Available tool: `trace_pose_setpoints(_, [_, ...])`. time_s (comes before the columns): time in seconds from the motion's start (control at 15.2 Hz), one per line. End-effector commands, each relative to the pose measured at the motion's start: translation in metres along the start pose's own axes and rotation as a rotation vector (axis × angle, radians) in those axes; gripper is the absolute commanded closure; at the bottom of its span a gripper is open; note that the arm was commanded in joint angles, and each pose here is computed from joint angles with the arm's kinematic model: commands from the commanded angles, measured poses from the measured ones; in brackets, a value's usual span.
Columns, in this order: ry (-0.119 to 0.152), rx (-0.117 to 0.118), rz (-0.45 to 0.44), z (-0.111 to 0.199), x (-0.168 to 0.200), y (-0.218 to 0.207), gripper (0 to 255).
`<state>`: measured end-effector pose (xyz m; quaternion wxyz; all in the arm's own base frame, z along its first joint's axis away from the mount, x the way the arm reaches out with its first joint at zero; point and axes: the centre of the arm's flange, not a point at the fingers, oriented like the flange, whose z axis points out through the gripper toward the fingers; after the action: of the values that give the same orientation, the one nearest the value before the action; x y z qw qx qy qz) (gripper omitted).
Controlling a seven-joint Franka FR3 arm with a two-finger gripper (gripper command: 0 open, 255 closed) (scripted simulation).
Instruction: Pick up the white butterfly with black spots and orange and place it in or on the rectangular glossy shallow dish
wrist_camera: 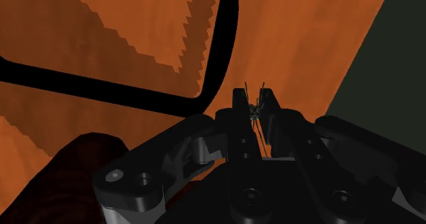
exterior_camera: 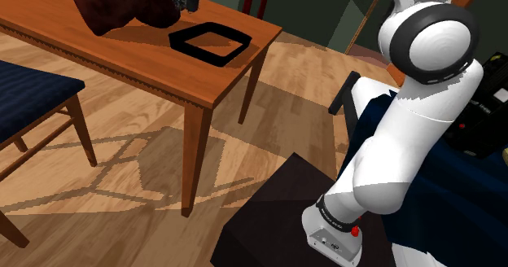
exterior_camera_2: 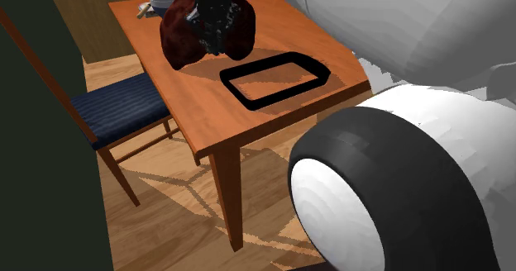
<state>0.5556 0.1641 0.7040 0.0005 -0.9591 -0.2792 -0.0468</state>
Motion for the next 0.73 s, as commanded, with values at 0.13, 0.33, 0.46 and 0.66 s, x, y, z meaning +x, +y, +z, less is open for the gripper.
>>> trace_pose_setpoints(0.13, [0.000,0.000,-0.002,0.000,-0.016,0.050,255])
trace_pose_setpoints(0.33, [0.000,0.000,-0.002,-0.001,-0.028,0.088,255])
trace_pose_setpoints(0.46, [0.000,0.000,-0.002,-0.001,-0.036,0.113,255])
trace_pose_setpoints(0.66, [0.000,0.000,-0.002,-0.001,-0.049,0.151,255])
